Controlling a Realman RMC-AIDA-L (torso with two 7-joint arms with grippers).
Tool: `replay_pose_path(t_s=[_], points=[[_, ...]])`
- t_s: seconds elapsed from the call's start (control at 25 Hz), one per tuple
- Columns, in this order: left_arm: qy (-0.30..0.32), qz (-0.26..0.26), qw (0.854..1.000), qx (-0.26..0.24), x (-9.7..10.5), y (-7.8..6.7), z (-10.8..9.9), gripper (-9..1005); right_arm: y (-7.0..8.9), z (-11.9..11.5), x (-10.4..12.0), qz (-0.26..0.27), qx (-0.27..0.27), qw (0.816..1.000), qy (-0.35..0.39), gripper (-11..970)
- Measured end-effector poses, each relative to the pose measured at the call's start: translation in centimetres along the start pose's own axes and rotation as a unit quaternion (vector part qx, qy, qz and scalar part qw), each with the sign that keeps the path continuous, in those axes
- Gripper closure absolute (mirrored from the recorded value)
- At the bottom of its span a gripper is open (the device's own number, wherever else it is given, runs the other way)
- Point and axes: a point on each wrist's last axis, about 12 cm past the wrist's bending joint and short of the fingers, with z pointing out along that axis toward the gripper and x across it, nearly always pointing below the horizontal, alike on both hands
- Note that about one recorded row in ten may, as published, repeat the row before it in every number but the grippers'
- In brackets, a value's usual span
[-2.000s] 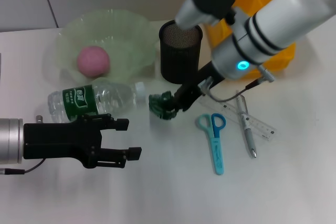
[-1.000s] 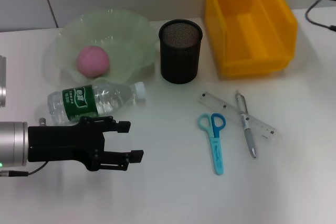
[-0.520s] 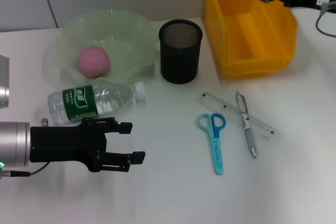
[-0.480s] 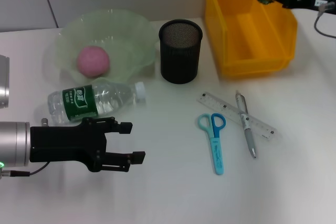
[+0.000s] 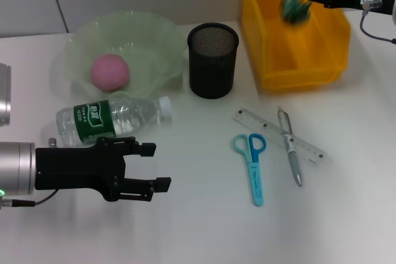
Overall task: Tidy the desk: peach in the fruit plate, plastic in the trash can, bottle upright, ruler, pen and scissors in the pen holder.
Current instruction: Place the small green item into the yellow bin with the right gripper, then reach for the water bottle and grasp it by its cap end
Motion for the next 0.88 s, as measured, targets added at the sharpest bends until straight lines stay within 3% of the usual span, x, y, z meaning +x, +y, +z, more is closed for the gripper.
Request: replay_pose_path(t_s=[0.04,0.44,0.64,0.88], points=[[0.000,0.000,1.000,-0.001,0.00,0.01,-0.01,158,0.05,0.06,-0.14,-0.001,0.000,1.000,-0.001,711],[-0.002,0.003,1.000,-0.004,-0.19,0.12,-0.12,158,-0.14,-0.06,-0.55,-0.001,0.003,1.000,-0.003,505],[-0.002,0.003,1.000,-0.004,-0.22,0.13,-0.14,158,-0.15,-0.07,-0.65,0.000,0.003,1.000,-0.006,344],[-0.002,0.003,1.000,-0.005,-0.24,0.14,-0.16,158,0.19,0.27,-0.74,-0.006,-0.001,1.000,-0.001,341]])
